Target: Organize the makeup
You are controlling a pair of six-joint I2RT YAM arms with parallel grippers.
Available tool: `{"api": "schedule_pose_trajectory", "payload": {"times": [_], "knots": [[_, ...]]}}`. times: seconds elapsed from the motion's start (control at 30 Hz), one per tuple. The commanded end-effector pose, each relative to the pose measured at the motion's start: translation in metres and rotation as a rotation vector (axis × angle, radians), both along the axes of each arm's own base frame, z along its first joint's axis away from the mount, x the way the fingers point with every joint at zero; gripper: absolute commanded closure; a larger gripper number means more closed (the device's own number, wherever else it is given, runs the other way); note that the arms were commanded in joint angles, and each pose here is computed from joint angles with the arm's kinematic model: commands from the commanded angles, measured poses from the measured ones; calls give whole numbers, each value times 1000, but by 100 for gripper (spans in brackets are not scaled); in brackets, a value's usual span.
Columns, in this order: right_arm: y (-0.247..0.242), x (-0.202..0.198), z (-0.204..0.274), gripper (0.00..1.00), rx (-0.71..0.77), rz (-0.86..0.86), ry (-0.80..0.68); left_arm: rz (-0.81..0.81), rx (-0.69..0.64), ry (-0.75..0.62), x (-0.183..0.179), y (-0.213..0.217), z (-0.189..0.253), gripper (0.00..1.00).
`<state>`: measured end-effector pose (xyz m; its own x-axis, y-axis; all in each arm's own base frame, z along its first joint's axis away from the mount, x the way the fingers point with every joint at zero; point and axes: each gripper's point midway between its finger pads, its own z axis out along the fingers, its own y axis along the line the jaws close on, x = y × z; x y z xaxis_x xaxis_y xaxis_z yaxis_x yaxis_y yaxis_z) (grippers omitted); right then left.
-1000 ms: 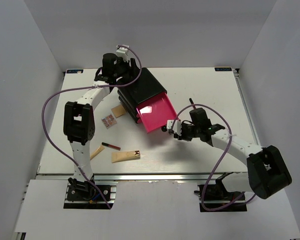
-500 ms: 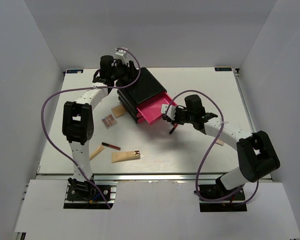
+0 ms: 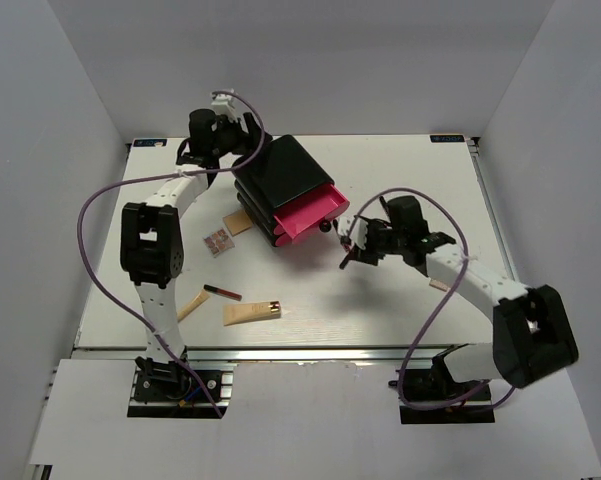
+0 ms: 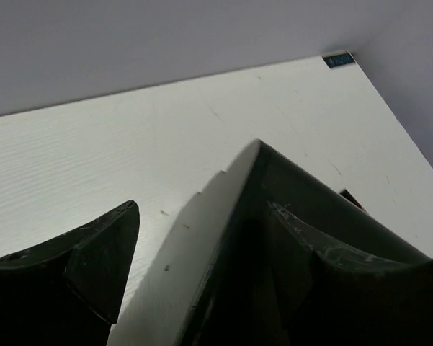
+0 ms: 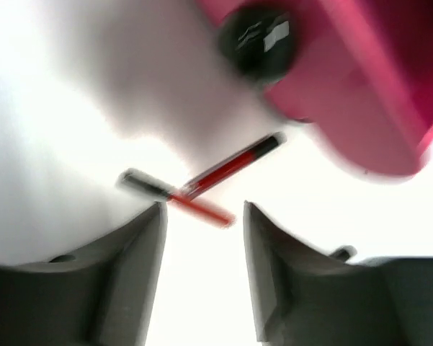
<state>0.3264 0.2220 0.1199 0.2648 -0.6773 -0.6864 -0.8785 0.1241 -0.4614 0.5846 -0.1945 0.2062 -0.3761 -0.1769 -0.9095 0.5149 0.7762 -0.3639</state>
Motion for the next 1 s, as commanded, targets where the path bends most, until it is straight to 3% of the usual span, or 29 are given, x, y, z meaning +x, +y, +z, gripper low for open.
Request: {"api": "schedule_pose_trajectory", "payload": {"times": [0.0,0.13,0.3,0.37,0.4,0.47,0.57,0.6,0.63,0.7,0.8,0.97], "knots": [[-8,-61,-5,36,21,197,60,169,-102,-167,18,42,104,19],[7,-125,-6,22,88,470,141,301,-133,-217,15,75,150,9],[64,-129,0,19,103,543,179,463,-92,-220,-33,112,192,6],[89,-140,-6,14,66,546,201,565,-67,-86,-57,130,155,9],[106,-134,-6,11,68,536,196,572,-79,-104,-85,133,173,12],[127,-148,-8,11,50,529,254,628,-42,31,-118,144,119,27],[157,-155,-14,11,21,511,281,639,-69,73,-182,149,110,41],[162,-157,-25,11,1,478,320,644,-52,143,-202,150,76,41],[173,-156,-22,11,-6,468,297,651,-68,121,-229,153,84,41],[180,-158,-33,11,-29,454,325,675,-64,173,-257,158,58,30],[189,-161,-46,11,-55,458,343,702,-64,179,-294,165,53,16],[205,-163,-68,14,-87,434,348,675,-32,254,-326,162,32,15]]}}
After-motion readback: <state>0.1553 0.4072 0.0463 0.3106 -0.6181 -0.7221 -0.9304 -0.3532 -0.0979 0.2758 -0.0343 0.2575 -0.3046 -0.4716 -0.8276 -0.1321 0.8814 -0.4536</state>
